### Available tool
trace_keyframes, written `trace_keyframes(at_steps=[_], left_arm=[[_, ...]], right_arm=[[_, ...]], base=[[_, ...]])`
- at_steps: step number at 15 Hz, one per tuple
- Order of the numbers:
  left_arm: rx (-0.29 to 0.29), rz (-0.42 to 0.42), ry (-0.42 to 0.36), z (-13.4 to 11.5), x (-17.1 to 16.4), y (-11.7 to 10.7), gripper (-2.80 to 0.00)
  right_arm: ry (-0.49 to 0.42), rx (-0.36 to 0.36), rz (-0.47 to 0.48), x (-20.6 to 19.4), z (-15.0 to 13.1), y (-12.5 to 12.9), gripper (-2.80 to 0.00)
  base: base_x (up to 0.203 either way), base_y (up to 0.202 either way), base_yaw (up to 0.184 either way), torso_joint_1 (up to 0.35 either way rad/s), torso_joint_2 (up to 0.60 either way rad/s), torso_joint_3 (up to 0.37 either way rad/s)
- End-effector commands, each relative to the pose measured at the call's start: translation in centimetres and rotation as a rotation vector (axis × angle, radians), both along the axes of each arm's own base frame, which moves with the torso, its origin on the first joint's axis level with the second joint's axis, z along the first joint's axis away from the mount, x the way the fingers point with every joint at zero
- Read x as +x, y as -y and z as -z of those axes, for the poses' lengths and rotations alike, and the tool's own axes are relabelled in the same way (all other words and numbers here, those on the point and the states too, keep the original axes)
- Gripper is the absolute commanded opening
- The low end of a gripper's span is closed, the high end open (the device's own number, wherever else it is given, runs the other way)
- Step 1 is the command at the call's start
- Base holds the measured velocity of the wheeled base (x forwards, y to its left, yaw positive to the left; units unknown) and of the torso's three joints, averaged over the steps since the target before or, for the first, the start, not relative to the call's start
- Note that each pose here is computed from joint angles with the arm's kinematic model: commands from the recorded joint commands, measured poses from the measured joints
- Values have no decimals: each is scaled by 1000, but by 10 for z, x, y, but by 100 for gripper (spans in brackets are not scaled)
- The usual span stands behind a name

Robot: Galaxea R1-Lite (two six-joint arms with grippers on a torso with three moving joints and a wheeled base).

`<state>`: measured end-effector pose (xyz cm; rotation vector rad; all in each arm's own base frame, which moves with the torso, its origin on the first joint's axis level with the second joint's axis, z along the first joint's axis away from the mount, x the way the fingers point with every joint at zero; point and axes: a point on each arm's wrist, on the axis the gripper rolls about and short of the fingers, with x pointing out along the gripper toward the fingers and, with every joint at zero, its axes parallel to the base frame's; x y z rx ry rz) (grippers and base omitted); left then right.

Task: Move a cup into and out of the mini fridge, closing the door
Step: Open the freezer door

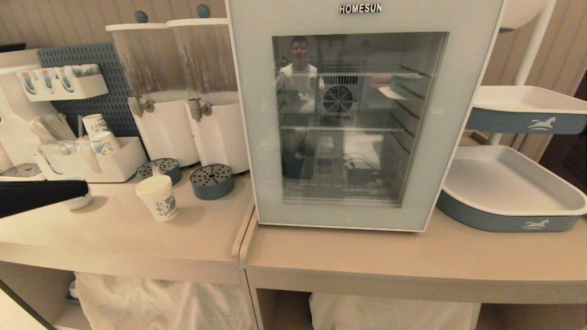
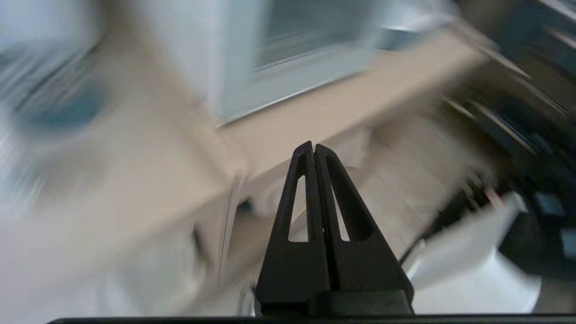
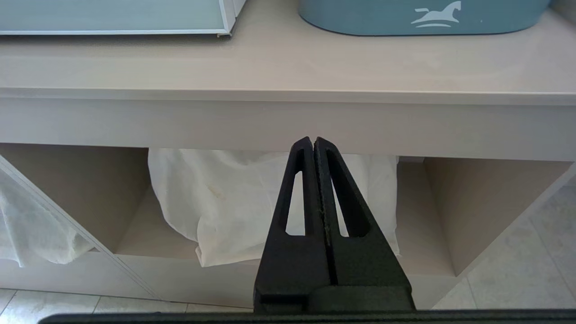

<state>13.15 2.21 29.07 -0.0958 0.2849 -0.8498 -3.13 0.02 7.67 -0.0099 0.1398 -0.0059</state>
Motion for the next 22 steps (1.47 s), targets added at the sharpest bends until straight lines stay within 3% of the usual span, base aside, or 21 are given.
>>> trace_keyframes(at_steps=[1,3,6,7,8,10,15,18,22], left_arm=[[-96,212,31,20,28,-8,-280],[-88,304,61,25,38,1,-280],[-21,378,148,28,58,9,-280],[-1,375,158,30,65,10,-205],[12,372,175,30,70,10,0],[26,369,210,32,86,6,0],[2,404,186,40,123,6,0],[-3,457,225,46,141,13,0],[-6,542,247,67,195,34,0]], right_arm=[[-1,0,1,0,0,0,-280],[-1,-1,-1,0,0,0,-280],[-1,0,1,0,0,0,-280],[-1,-1,1,0,0,0,-280],[-1,0,1,0,0,0,-280],[-1,-2,1,0,0,0,-280],[-1,-1,-1,0,0,0,-280],[-1,0,-1,0,0,0,-280],[-1,0,-2,0,0,0,-280]], base=[[0,0,0,0,0,0],[0,0,0,0,0,0],[0,0,0,0,0,0],[0,0,0,0,0,0],[0,0,0,0,0,0],[0,0,0,0,0,0],[0,0,0,0,0,0],[0,0,0,0,0,0],[0,0,0,0,0,0]])
